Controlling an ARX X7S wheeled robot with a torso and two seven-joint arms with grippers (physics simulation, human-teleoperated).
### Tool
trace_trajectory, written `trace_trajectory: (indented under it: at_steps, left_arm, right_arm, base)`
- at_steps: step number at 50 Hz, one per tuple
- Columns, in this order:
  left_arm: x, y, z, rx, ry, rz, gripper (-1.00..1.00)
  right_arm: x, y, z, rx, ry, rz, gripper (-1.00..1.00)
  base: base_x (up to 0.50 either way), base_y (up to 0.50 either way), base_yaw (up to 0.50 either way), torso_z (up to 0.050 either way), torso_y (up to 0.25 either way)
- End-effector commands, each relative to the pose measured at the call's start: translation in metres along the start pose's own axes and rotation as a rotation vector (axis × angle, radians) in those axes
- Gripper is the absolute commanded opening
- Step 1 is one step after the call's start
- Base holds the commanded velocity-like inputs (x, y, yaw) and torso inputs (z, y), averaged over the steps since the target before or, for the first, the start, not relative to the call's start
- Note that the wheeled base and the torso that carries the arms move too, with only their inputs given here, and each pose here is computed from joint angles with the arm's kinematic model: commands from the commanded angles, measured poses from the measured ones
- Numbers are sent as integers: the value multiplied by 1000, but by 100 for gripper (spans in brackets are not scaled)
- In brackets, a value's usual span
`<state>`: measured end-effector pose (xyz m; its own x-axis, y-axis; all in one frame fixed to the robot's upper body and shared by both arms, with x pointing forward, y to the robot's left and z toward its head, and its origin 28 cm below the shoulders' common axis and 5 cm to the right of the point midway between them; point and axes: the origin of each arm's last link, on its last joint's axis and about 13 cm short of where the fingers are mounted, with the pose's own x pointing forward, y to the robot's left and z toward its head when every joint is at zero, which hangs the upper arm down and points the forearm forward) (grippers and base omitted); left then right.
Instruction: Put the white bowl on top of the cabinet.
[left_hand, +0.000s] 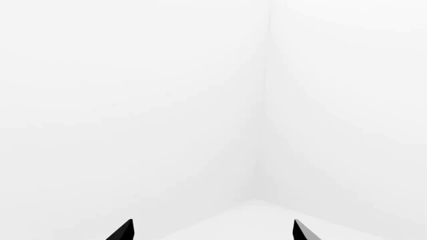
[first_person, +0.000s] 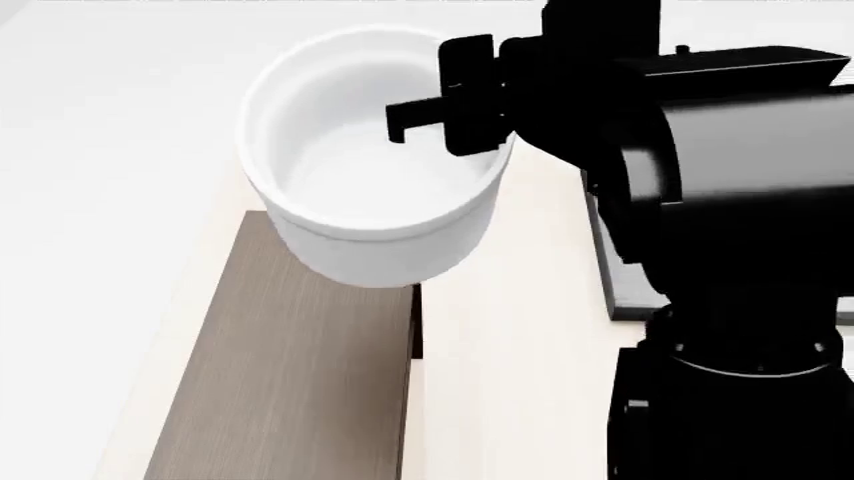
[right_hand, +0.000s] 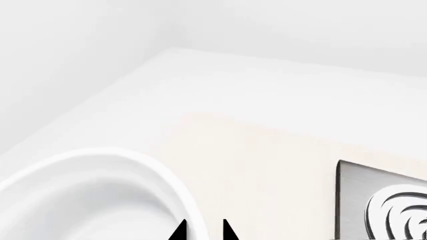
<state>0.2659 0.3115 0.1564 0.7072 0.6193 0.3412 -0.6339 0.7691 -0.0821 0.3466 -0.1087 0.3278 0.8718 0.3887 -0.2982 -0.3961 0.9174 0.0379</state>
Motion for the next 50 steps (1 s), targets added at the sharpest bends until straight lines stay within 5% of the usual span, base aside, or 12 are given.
trace_trajectory:
  at_steps: [1, 50]
  left_arm:
    - [1, 1, -2, 1, -1, 2, 100]
    - [0, 0, 0, 10, -5, 1, 100]
  right_arm:
    - [-8, 18, -2, -44, -18, 101, -100]
    - [7, 48, -30, -54, 65, 174, -100]
  base:
    - [0, 0, 0, 0, 0]
    - [0, 0, 0, 0, 1]
